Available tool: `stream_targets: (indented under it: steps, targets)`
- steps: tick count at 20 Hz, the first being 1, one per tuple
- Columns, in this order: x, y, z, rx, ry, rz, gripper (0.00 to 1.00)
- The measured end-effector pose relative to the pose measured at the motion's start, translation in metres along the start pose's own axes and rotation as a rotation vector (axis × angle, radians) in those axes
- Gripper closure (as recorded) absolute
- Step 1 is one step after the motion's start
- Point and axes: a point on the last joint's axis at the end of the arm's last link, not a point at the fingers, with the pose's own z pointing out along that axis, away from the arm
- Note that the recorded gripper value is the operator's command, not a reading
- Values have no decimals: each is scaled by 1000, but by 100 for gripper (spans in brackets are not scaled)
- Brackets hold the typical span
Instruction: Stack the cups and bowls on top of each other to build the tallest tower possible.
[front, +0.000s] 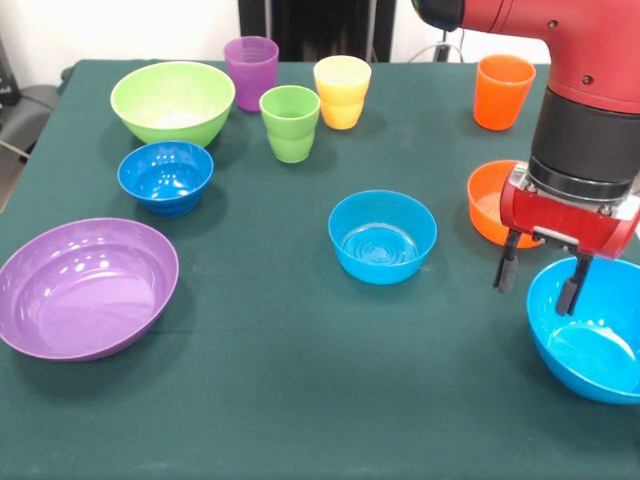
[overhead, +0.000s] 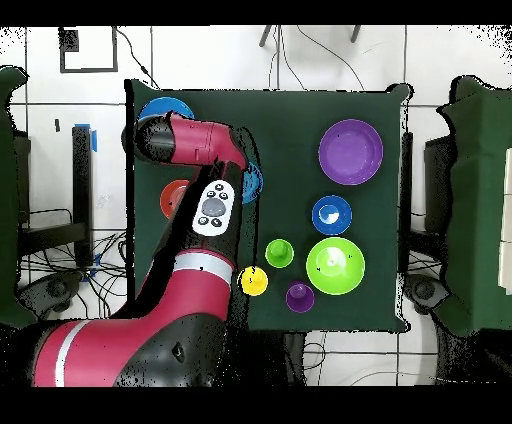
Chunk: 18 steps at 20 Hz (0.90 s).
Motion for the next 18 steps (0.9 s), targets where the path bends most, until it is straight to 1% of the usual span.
stream_targets:
  steps: [4,9,11,13,18]
  targets:
    - [-1,-2,6,5,-2,-3,0]
    - [2,-3,19,10,2,-7,0]
    - [5,-5,27,15,7,-10,0]
    - [11,-8,41,25,17,-14,0]
    - [18,-13,56,36,30,-17,0]
